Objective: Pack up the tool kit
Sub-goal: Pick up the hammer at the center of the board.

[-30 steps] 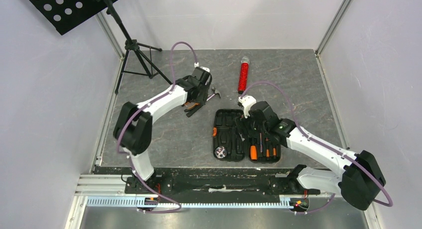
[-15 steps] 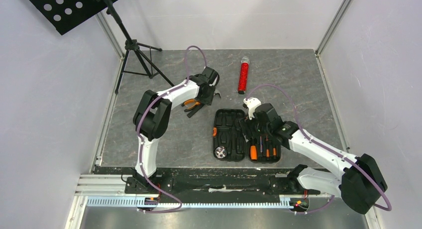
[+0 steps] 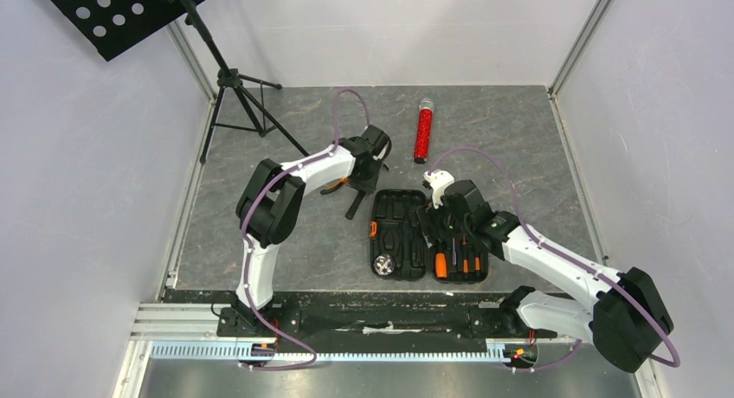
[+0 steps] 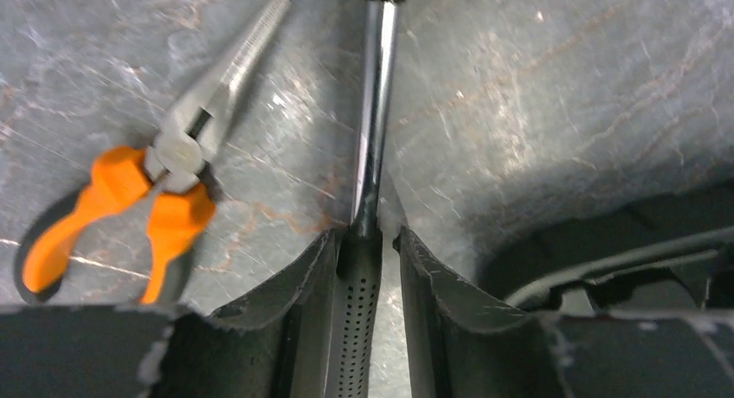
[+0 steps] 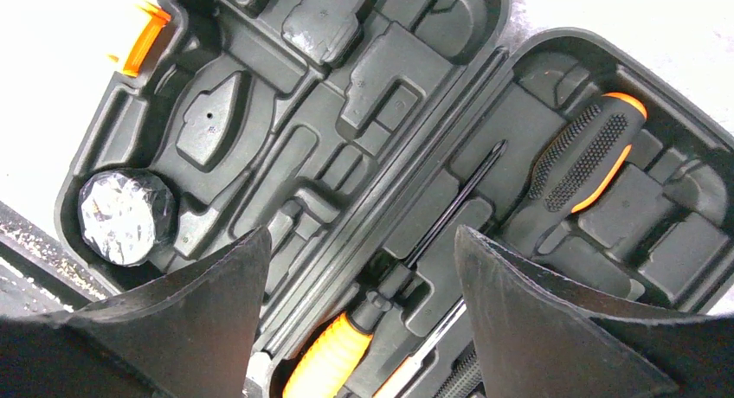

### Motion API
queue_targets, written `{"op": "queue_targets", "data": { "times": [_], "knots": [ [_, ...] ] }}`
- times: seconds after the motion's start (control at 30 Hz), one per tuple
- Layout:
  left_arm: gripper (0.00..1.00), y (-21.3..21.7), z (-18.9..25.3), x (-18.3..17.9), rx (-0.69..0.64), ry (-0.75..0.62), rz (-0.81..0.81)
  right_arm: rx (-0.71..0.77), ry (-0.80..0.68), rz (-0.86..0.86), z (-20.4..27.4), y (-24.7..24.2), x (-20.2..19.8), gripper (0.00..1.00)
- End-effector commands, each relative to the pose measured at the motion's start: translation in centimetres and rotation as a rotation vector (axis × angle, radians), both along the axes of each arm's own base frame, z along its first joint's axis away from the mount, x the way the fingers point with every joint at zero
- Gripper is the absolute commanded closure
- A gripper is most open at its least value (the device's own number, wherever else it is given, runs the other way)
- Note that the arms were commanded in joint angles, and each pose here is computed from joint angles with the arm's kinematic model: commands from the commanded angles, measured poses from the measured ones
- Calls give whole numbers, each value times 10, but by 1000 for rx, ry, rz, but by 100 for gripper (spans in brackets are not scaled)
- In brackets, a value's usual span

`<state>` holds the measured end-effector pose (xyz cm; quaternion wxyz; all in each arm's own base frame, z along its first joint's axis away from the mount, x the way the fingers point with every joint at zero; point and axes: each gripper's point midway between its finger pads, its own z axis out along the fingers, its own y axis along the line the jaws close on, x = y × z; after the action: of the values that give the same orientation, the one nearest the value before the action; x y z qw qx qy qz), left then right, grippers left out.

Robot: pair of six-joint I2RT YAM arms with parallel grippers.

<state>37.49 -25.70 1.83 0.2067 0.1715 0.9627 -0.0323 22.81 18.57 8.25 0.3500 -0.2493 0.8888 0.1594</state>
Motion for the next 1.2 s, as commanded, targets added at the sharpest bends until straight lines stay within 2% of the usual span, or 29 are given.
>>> {"op": "queue_targets", "data": {
  "times": [0.0,0.1,0.47,0.57,0.63,0.73,0.97,1.17],
  "knots": [
    [60,10,-11,-29,74,53,52,32,-23,0,5,4,4,20],
    [58,11,-14,-22,113,50,40,30,-20,1,4,4,5,20],
    [59,-9,-32,4,110,40,23,30,-20,-17,1,-1,3,20],
    [65,-11,-39,6,111,48,26,33,-26,-20,2,-2,3,20],
    [78,-10,-36,8,118,39,29,32,-28,-26,3,-4,3,20],
    [97,-11,-8,17,106,-16,31,33,-35,-32,5,-5,3,20],
    [98,-24,95,30,-64,-191,94,46,-47,-48,8,-8,2,20],
    [98,-39,152,10,-215,-237,135,53,-68,-65,12,-13,0,19]
  ]
}}
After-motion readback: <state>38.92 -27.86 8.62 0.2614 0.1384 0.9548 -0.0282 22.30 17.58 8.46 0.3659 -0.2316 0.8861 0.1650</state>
